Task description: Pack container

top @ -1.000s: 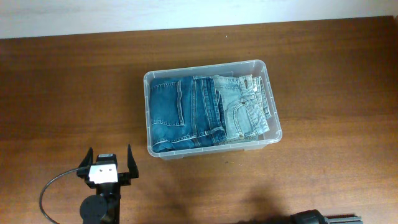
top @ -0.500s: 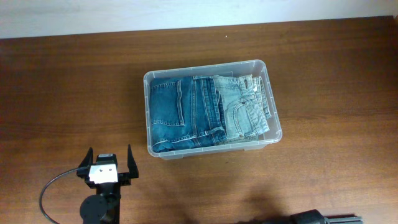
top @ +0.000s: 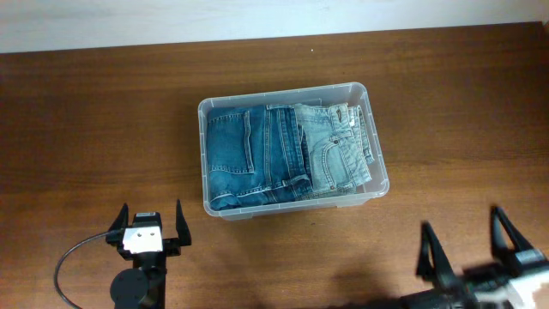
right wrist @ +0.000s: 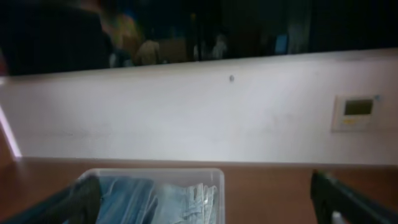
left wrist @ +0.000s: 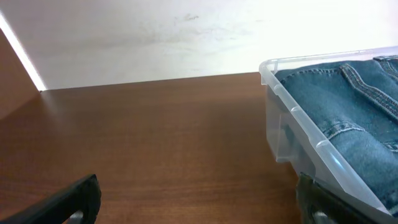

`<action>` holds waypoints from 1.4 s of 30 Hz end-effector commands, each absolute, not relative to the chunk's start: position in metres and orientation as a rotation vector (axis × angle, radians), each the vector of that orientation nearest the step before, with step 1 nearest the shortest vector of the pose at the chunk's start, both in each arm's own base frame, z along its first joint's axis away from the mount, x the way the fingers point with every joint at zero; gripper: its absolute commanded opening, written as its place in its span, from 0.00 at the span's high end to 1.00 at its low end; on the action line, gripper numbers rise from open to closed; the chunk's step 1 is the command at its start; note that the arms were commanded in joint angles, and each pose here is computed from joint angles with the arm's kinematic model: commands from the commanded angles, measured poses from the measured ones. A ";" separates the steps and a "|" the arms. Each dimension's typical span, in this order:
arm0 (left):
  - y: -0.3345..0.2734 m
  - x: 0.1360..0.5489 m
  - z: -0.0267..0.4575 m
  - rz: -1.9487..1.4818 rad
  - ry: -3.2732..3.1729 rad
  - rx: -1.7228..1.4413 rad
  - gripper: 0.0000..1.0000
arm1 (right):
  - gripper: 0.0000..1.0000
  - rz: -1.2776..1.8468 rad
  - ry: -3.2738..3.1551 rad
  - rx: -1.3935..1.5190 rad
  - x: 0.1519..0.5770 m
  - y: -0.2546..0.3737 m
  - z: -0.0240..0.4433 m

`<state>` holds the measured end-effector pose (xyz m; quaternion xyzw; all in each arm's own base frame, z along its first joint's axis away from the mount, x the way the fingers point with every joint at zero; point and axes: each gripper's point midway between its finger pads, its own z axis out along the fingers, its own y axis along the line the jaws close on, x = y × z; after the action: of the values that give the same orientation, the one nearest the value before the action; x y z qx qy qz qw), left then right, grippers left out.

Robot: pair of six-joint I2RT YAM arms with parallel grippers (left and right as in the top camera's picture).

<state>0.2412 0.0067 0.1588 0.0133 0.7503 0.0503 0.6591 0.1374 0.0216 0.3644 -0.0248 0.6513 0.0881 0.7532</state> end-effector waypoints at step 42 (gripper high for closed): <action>0.006 0.241 0.155 0.121 1.700 0.046 0.01 | 0.02 0.144 1.503 -0.012 0.245 0.023 0.192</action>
<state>0.2413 0.0067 0.1583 0.0144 0.7506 0.0512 0.6586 0.2455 0.0237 0.1929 -0.0067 0.6830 0.0643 0.7275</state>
